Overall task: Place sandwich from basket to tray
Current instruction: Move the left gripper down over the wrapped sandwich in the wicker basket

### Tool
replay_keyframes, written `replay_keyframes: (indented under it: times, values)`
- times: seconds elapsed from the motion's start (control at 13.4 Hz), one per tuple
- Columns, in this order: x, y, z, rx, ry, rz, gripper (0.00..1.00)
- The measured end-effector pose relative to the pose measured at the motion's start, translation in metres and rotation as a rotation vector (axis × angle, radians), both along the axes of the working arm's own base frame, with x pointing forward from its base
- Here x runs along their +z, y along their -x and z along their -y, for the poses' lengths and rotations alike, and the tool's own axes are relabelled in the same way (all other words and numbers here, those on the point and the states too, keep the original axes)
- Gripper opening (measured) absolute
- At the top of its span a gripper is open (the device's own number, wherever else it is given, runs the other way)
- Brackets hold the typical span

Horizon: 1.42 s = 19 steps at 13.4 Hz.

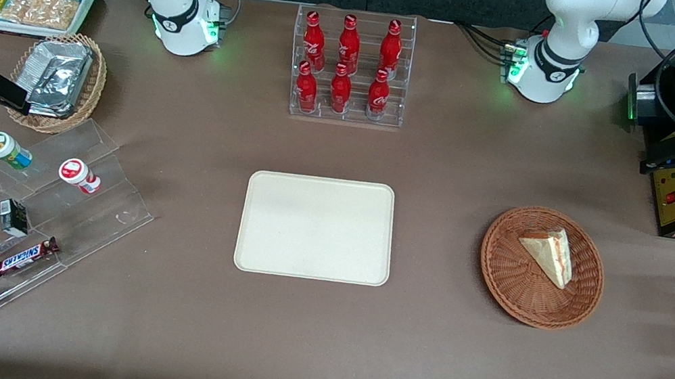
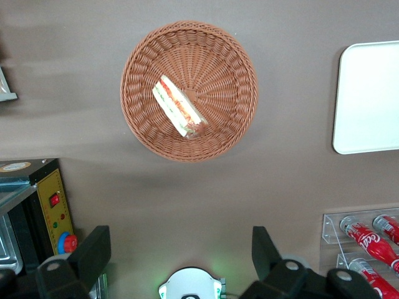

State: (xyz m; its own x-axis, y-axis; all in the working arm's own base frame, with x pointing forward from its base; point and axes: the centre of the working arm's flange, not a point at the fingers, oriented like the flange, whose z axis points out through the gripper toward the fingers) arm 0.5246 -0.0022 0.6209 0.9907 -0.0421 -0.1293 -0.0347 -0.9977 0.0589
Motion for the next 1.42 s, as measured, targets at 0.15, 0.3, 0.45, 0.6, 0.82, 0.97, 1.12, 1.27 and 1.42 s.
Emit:
replay_keyframes:
  times: [0.15, 0.3, 0.45, 0.6, 0.82, 0.97, 1.12, 1.27, 1.42]
  values:
    - [0.002, 0.000, 0.002, -0.002, -0.003, 0.003, 1.00]
    - [-0.001, -0.001, 0.003, 0.010, -0.015, -0.004, 1.00]
    - [-0.021, -0.009, -0.003, 0.056, -0.083, -0.038, 1.00]
    - [-0.061, -0.032, 0.004, 0.153, -0.163, -0.059, 1.00]
    - [-0.137, -0.061, 0.018, 0.332, -0.210, -0.048, 1.00]
    - [-0.185, -0.062, 0.018, 0.477, -0.219, -0.017, 1.00]
    - [-0.224, -0.053, 0.019, 0.589, -0.222, 0.000, 1.00]
    - [-0.248, -0.042, 0.021, 0.693, -0.178, 0.049, 1.00]
    - [-0.264, -0.024, 0.021, 0.790, -0.110, 0.084, 1.00]
